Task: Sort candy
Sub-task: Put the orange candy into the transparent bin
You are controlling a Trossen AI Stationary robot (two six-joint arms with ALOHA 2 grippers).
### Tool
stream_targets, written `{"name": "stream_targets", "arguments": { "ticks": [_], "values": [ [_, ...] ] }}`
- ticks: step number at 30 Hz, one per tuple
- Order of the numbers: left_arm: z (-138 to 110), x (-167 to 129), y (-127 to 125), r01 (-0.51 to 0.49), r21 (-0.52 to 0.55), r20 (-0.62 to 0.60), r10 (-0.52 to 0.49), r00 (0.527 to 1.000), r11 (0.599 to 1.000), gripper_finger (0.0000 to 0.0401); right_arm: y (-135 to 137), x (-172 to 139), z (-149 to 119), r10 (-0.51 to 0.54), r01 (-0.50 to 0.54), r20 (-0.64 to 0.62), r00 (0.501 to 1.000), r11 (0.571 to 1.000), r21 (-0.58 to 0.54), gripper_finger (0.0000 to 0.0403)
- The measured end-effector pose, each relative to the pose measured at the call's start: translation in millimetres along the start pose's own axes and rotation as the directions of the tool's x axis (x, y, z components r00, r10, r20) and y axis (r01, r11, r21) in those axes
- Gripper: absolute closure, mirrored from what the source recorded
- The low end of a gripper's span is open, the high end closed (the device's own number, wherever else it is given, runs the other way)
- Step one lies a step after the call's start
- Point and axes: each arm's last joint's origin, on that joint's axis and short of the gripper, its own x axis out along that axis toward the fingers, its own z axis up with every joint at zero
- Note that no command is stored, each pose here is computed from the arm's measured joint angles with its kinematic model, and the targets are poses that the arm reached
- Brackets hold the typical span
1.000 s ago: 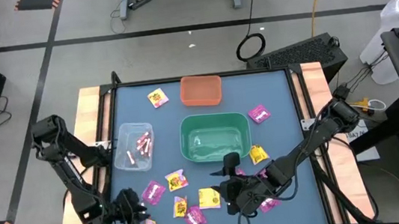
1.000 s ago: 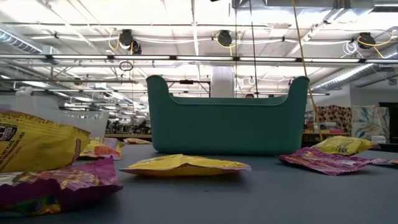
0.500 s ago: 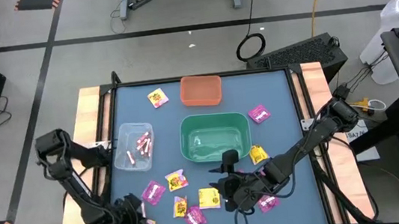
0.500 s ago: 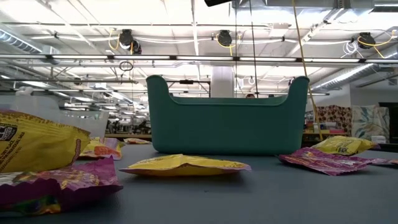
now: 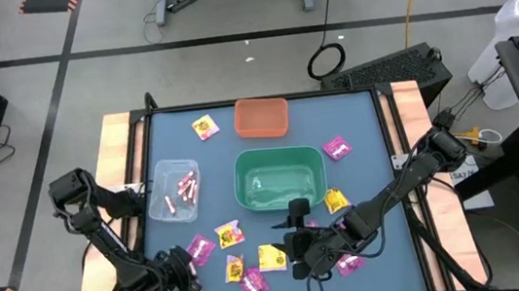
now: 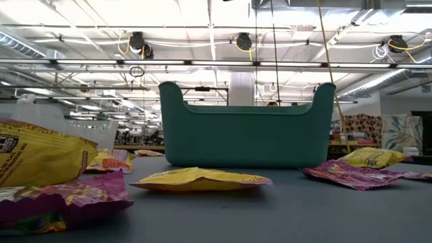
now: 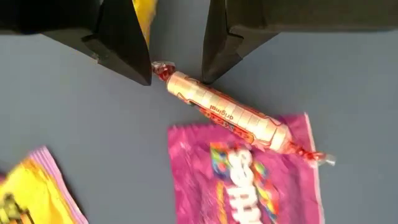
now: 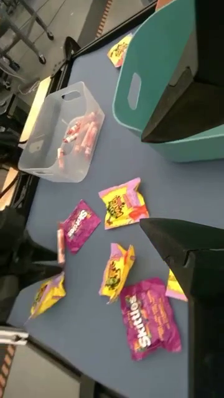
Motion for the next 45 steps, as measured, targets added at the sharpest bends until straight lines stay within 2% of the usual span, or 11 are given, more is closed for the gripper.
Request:
{"name": "stream_targets", "arguments": {
  "ticks": [10, 15, 19, 22, 25, 28, 31, 45],
  "values": [
    [4.7, 1.4, 0.7, -0.023, -0.054, 0.008, 0.024, 1.000, 0.998, 0.0249, 11.7, -9.0, -1.7, 0.033, -0.032, 0.010, 0.999, 0.999, -0.016, 0.0204],
    [2.2, 0.1, 3.8, -0.077, -0.097, -0.072, 0.071, 0.995, 0.992, 0.0249, 12.9, -9.8, -2.1, 0.035, -0.035, 0.009, 0.999, 0.999, -0.019, 0.0204],
    [0.3, -8.6, 2.6, -0.092, -0.106, -0.092, 0.083, 0.992, 0.990, 0.0249, 12.9, -9.8, -2.2, 0.035, -0.035, 0.009, 0.999, 0.999, -0.020, 0.0204],
    [3.3, -22.1, -3.7, -0.133, -0.108, -0.069, 0.126, 0.990, 0.985, 0.0249, 12.9, -9.8, -2.2, 0.034, -0.034, 0.008, 0.999, 0.999, -0.020, 0.0204],
    [10.2, -32.5, -4.2, -0.193, -0.109, 0.010, 0.195, 0.981, 0.975, 0.0249, 12.9, -9.8, -2.2, 0.033, -0.033, 0.009, 0.999, 0.999, -0.020, 0.0204],
    [13.1, -33.6, -6.2, -0.143, -0.105, 0.107, 0.154, 0.982, 0.984, 0.0249, 12.6, -9.6, -2.2, 0.032, -0.032, 0.008, 0.999, 0.999, -0.020, 0.0204],
    [13.7, -28.7, -6.8, -0.146, -0.116, 0.135, 0.161, 0.978, 0.982, 0.0249, 12.0, -9.2, -2.1, 0.030, -0.030, 0.008, 1.000, 0.999, -0.019, 0.0204],
    [-0.7, 4.4, -8.1, -0.212, -0.115, 0.097, 0.224, 0.970, 0.970, 0.0249, 12.1, -9.1, -2.1, 0.030, -0.030, 0.008, 1.000, 0.999, -0.019, 0.0204]
  ]
}}
